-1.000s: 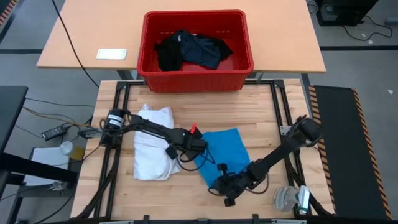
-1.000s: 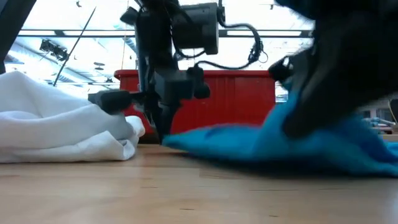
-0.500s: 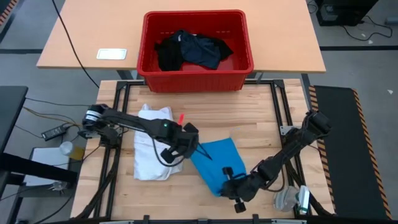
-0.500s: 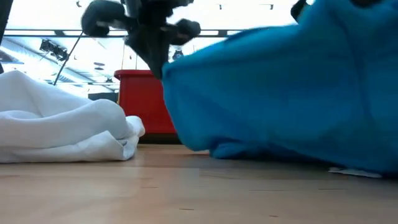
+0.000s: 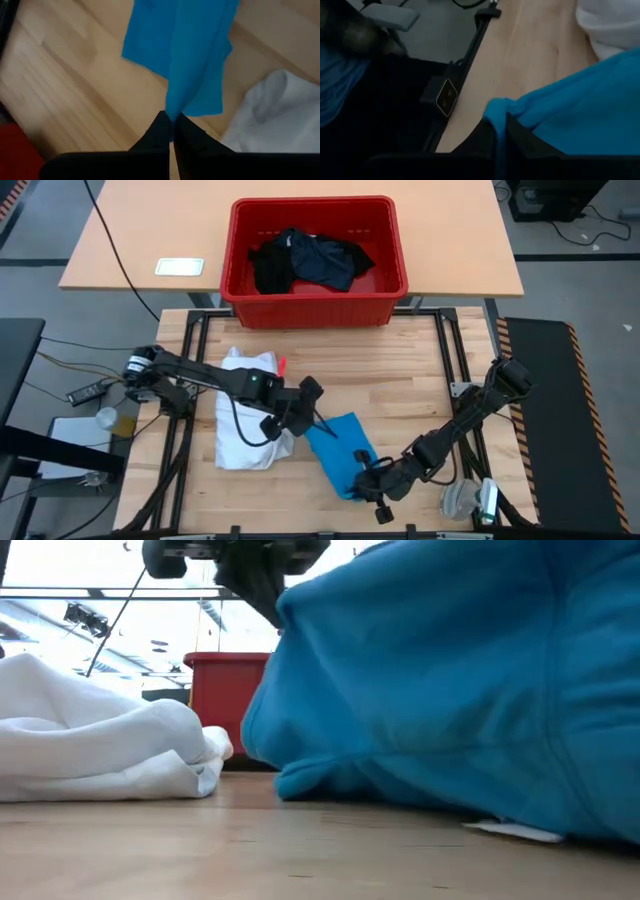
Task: Fold laundry
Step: Fold the blue underwear
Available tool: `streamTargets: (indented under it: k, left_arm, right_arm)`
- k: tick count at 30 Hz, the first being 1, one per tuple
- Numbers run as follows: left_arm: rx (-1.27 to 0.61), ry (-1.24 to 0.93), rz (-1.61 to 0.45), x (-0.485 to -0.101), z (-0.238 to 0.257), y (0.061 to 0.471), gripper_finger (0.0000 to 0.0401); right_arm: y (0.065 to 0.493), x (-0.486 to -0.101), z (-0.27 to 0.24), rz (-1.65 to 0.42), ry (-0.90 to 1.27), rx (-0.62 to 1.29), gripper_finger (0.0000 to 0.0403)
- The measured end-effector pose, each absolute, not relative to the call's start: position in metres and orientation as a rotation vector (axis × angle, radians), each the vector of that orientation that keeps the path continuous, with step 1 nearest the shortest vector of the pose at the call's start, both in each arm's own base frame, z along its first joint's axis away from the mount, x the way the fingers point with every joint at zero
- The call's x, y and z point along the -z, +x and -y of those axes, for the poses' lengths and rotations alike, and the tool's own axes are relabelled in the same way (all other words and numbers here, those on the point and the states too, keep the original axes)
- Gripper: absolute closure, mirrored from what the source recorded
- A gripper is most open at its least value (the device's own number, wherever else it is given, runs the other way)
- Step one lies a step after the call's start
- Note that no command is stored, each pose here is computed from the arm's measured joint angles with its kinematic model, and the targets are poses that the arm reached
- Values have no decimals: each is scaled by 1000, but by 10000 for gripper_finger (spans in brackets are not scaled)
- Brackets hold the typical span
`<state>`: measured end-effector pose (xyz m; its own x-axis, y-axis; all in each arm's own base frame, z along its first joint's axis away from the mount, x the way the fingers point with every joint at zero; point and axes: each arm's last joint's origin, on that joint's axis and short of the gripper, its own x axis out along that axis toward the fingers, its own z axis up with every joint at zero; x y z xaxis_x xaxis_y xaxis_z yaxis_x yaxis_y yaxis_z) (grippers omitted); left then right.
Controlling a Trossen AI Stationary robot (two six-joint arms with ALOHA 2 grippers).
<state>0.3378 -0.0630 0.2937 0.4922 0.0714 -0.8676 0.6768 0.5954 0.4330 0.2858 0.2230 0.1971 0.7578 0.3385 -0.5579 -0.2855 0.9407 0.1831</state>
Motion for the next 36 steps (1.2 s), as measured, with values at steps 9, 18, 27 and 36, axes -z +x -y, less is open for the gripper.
streamTargets:
  k: [9, 18, 27, 36]
  left_arm:
    - [484, 947, -956, -274, 62, 361, 392]
    - [451, 940, -931, -259, 47, 379, 392]
    - [473, 966, -858, -250, 45, 394, 392]
    - [481, 981, -862, -213, 44, 416, 392]
  right_arm:
    - [270, -181, -228, -566, 72, -343, 384]
    - [253, -166, -230, -496, 130, -310, 385]
    - [243, -161, -235, -524, 148, -278, 386]
    - [239, -156, -234, -571, 138, -236, 386]
